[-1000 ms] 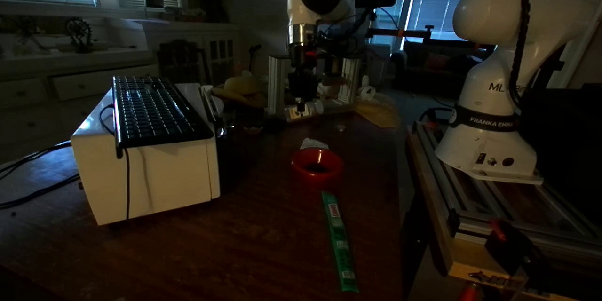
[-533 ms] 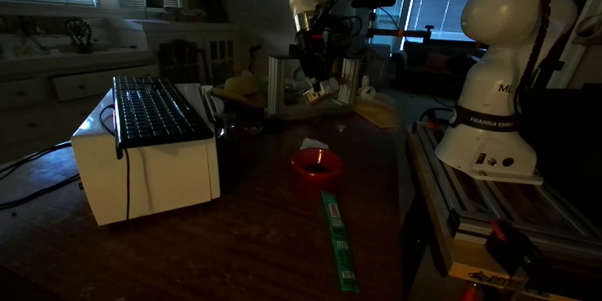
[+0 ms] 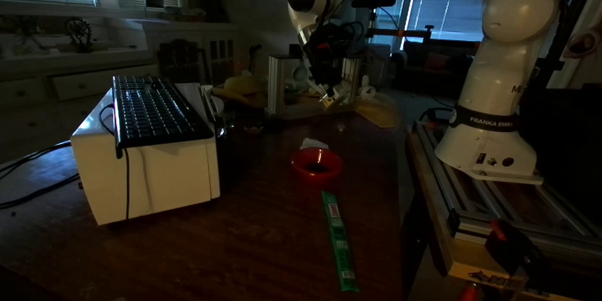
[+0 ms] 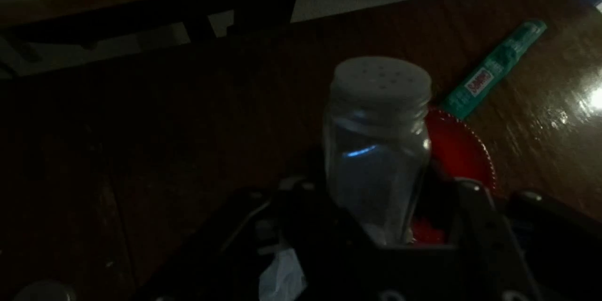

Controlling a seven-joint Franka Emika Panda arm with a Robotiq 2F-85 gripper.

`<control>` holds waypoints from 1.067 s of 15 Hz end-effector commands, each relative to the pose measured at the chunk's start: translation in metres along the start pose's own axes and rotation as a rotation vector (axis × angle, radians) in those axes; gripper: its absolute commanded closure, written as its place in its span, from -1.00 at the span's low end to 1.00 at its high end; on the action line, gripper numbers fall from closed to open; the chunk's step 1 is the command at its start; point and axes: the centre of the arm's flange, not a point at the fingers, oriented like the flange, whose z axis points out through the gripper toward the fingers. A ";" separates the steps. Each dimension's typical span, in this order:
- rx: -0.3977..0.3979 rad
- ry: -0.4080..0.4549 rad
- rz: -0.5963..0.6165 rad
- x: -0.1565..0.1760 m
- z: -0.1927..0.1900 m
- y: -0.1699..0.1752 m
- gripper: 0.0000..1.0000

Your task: Spray some salt contents into the red bowl

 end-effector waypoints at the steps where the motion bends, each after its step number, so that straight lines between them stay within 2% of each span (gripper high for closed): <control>1: -0.030 -0.124 -0.051 0.018 0.003 0.010 0.52; 4: -0.095 -0.195 -0.086 0.026 0.016 0.017 0.52; 9: -0.269 -0.289 -0.149 0.040 0.042 0.019 0.52; 15: -0.469 -0.372 -0.283 0.055 0.070 0.013 0.52; 16: -0.490 -0.361 -0.262 0.053 0.074 0.006 0.52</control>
